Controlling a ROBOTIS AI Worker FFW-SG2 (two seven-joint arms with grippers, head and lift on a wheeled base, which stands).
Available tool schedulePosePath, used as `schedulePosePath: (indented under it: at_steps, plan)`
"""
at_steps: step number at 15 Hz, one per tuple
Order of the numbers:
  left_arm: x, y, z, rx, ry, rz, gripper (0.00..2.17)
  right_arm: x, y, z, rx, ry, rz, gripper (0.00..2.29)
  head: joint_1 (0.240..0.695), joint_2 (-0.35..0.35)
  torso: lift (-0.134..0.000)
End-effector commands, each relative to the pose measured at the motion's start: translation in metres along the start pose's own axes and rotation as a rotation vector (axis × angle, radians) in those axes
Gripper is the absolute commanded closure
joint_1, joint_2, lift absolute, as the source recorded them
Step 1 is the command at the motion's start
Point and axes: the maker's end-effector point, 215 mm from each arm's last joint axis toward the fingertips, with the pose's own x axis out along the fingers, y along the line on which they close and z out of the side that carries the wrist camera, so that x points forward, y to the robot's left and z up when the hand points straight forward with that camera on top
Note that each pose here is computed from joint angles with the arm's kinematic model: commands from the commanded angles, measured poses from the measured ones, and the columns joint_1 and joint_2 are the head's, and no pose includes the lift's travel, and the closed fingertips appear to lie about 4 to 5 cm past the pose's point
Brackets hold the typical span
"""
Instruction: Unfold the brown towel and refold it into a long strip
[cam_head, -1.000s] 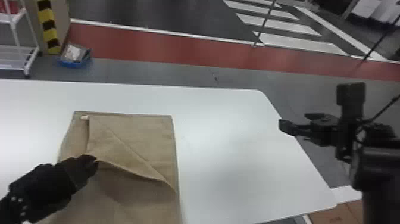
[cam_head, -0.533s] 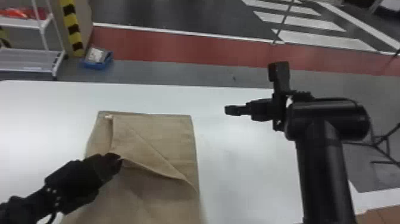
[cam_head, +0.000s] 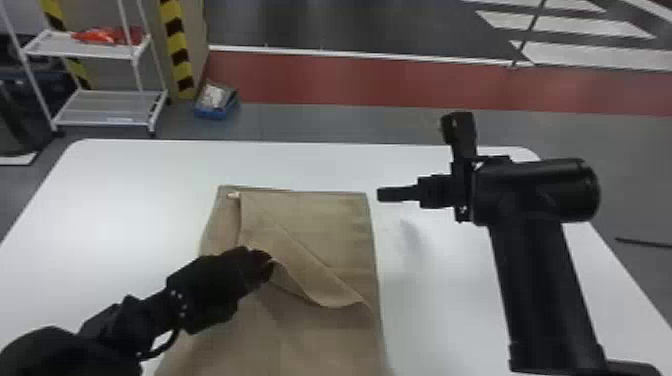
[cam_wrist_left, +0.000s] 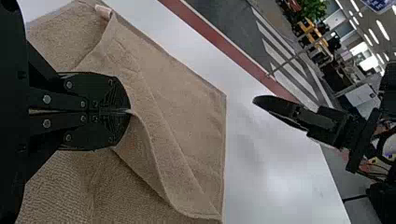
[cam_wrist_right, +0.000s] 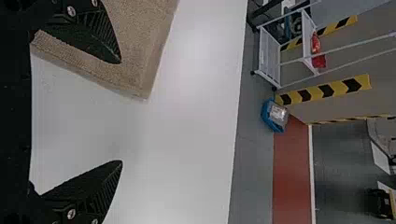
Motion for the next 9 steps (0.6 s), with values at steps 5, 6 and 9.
schedulePosePath:
  at_steps: [5, 6, 9]
  plan:
    - [0.016, -0.002, 0.015, 0.018, -0.03, -0.034, 1.91, 0.014, -0.002, 0.009, 0.028, -0.031, 0.073, 0.14, 0.695, -0.145, -0.123]
    - [0.016, -0.003, 0.014, 0.018, -0.029, -0.037, 1.91, 0.012, 0.0, 0.016, 0.023, -0.043, 0.082, 0.14, 0.695, -0.145, -0.123]
    - [0.02, -0.002, 0.016, 0.019, -0.034, -0.045, 1.91, 0.017, 0.0, 0.022, 0.013, -0.021, 0.09, 0.14, 0.695, -0.141, -0.123]
